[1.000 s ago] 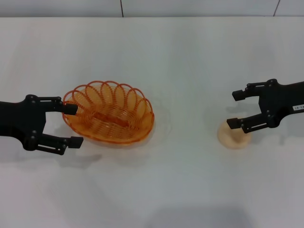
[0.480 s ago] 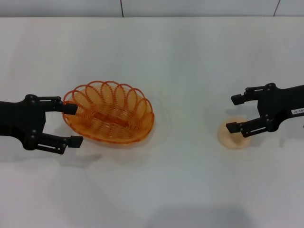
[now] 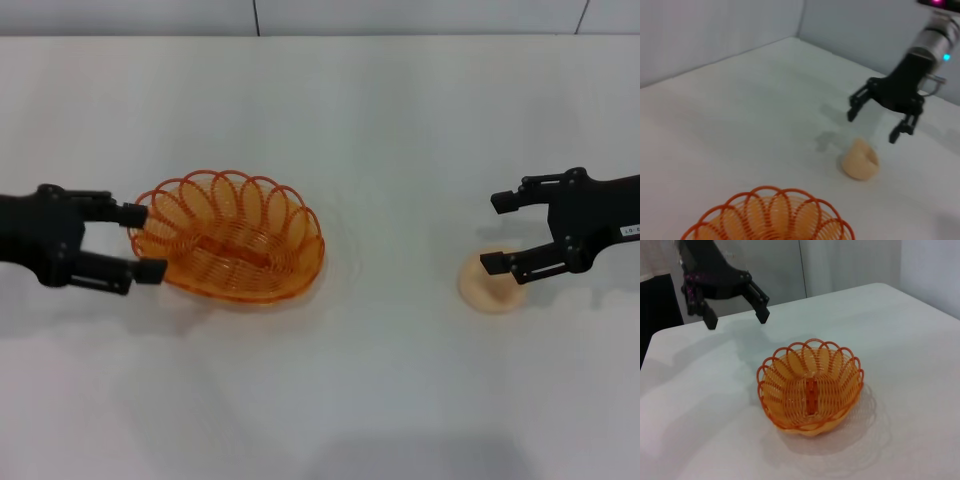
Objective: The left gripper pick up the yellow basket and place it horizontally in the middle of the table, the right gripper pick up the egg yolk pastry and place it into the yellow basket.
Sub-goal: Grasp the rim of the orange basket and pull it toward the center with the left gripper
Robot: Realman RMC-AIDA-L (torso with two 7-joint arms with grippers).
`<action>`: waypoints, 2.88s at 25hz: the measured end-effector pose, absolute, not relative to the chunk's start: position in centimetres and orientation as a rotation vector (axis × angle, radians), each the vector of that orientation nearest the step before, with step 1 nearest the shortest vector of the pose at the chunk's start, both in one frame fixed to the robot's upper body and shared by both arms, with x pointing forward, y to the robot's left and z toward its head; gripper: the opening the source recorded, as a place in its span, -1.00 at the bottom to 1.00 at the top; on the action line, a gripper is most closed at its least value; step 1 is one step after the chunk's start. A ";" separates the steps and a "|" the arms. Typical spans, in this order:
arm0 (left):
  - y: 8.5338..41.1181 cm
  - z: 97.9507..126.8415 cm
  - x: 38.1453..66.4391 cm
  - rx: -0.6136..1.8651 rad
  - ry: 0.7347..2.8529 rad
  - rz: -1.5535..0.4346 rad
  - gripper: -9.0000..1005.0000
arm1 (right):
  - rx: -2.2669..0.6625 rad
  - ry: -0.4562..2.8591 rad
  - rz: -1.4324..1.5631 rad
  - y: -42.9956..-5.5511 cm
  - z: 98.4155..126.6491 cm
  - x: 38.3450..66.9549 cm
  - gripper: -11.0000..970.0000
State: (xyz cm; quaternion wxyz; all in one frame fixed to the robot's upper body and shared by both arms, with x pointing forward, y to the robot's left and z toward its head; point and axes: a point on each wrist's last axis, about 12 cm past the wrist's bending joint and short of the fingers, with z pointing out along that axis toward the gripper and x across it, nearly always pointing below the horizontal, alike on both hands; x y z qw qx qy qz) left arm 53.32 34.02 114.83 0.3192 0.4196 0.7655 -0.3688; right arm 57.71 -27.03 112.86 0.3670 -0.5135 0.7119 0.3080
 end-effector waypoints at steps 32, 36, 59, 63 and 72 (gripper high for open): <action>32.1 115.2 61.0 0.628 2.633 -0.526 0.77 | -1.359 1.755 0.753 -25.7 113.4 57.4 0.74; 31.1 113.8 61.2 0.638 2.644 -0.515 0.77 | -1.362 1.748 0.754 -25.5 113.4 57.4 0.74; 28.0 111.6 61.4 0.687 2.655 -0.545 0.65 | -1.364 1.740 0.731 -25.5 113.4 57.6 0.74; 27.7 111.5 61.3 0.697 2.656 -0.548 0.41 | -1.362 1.740 0.730 -25.5 113.4 57.6 0.74; 27.7 111.5 61.3 0.688 2.658 -0.554 -0.19 | -1.363 1.737 0.728 -25.6 113.3 57.6 0.74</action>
